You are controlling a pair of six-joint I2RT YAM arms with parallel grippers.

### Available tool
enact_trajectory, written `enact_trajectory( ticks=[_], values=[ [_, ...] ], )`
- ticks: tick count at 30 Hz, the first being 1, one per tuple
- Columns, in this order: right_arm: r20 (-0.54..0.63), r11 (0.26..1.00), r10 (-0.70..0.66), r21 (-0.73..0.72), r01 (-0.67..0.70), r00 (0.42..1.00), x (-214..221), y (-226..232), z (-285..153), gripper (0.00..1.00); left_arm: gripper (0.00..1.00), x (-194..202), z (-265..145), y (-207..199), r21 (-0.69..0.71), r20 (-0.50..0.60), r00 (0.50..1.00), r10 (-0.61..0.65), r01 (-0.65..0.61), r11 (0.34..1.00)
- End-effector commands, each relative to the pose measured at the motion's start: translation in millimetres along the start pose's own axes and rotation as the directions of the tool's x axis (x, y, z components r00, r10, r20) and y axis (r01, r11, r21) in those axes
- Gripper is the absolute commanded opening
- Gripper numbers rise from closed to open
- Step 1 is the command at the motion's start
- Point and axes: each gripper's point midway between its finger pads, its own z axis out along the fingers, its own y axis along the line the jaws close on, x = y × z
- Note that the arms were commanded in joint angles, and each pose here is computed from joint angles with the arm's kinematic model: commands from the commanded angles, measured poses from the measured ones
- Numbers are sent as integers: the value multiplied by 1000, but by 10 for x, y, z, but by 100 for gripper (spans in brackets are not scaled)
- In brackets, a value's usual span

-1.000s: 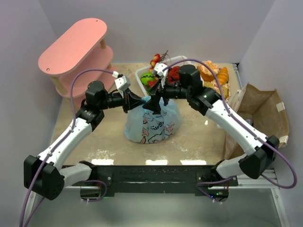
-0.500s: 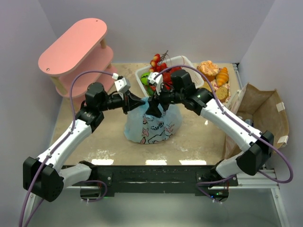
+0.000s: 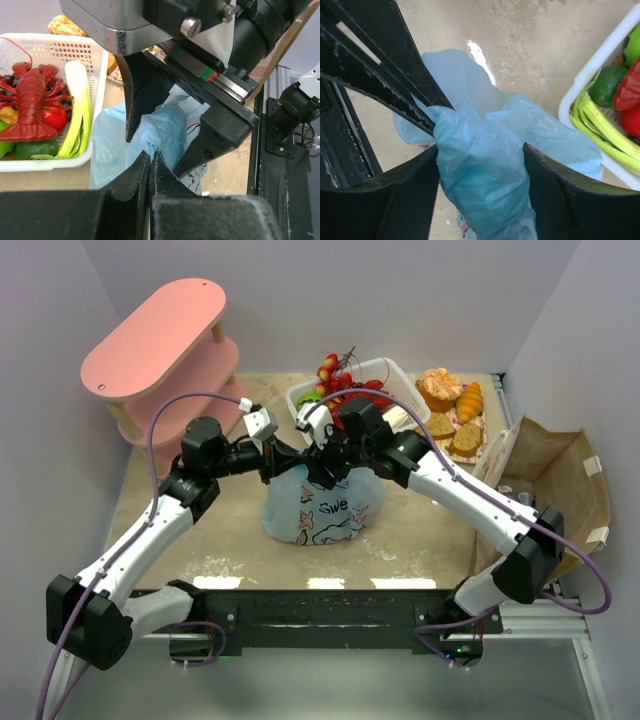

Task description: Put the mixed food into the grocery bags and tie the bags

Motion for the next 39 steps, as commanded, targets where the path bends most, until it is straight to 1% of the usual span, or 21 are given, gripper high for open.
enact_trajectory(
  ticks=[1, 6, 8, 9, 17, 22, 25, 26, 27, 29, 30, 31, 32, 33, 34, 35, 37, 38, 39],
  values=[
    [30, 994, -19, 112, 15, 999, -208, -149, -297, 55, 0, -165, -55, 34, -47, 34, 996, 87, -85, 995],
    [-26, 986, -28, 161, 32, 999, -94, -235, -344, 41, 0, -191, -67, 1, -41, 36, 994, 102, -101, 994],
    [-25, 984, -31, 174, 35, 999, -93, -253, -383, 40, 0, -166, -73, 1, -49, 29, 995, 95, -94, 994],
    [-21, 984, -32, 173, 35, 999, -98, -248, -396, 39, 0, -150, -62, 2, -44, 23, 993, 120, -119, 992],
    [4, 974, -37, 225, 35, 999, -150, -316, -501, 34, 0, -145, -52, -21, -47, 14, 991, 131, -130, 990],
    [-27, 953, -32, 300, 38, 999, -66, -454, -498, 27, 0, -133, -28, -41, -42, 11, 992, 123, -122, 992],
    [-33, 945, -40, 325, 49, 999, -27, -498, -483, 17, 0, -134, -23, -48, -42, 15, 994, 109, -109, 993],
    [-38, 934, -40, 353, 51, 998, -6, -547, -497, 11, 0, -147, -19, -44, -43, 23, 994, 106, -105, 994],
    [-35, 931, -43, 361, 52, 998, -6, -555, -508, 9, 0, -152, -10, -60, -39, 29, 997, 68, -67, 997],
    [-30, 918, -51, 392, 59, 998, 16, -585, -496, 3, 0, -209, 1, -99, -21, 57, 997, 50, -49, 999],
    [-22, 914, -55, 402, 59, 998, 11, -589, -497, 2, 0, -204, 8, -113, -18, 63, 998, 8, -7, 1000],
    [1, 912, -69, 406, 63, 998, -6, -555, -483, 1, 0, -261, 13, -121, -15, 90, 996, 5, -4, 1000],
    [14, 908, -74, 414, 61, 997, -13, -550, -474, 0, 0, -282, 15, -133, -12, 104, 995, -13, 14, 1000],
    [28, 897, -75, 439, 55, 997, -22, -569, -485, 0, 0, -257, 25, -150, -3, 110, 992, -67, 67, 998],
    [59, 893, -87, 447, 52, 994, -41, -530, -453, 0, 0, -273, 26, -155, 0, 122, 989, -85, 85, 996],
    [81, 881, -80, 473, 32, 994, -45, -545, -457, 0, 0, -325, 37, -162, 7, 149, 985, -88, 88, 996],
    [131, 857, -76, 515, -2, 988, -29, -585, -426, 0, 0, -272, 44, -175, 14, 162, 973, -165, 165, 986],
    [176, 848, -58, 528, -45, 983, -50, -592, -459, 0, 0, -321, 48, -193, 28, 196, 967, -164, 161, 986],
    [180, 846, -46, 531, -58, 983, 61, -591, -406, 0, 0, -326, 45, -230, 47, 208, 955, -212, 206, 977]
  ],
)
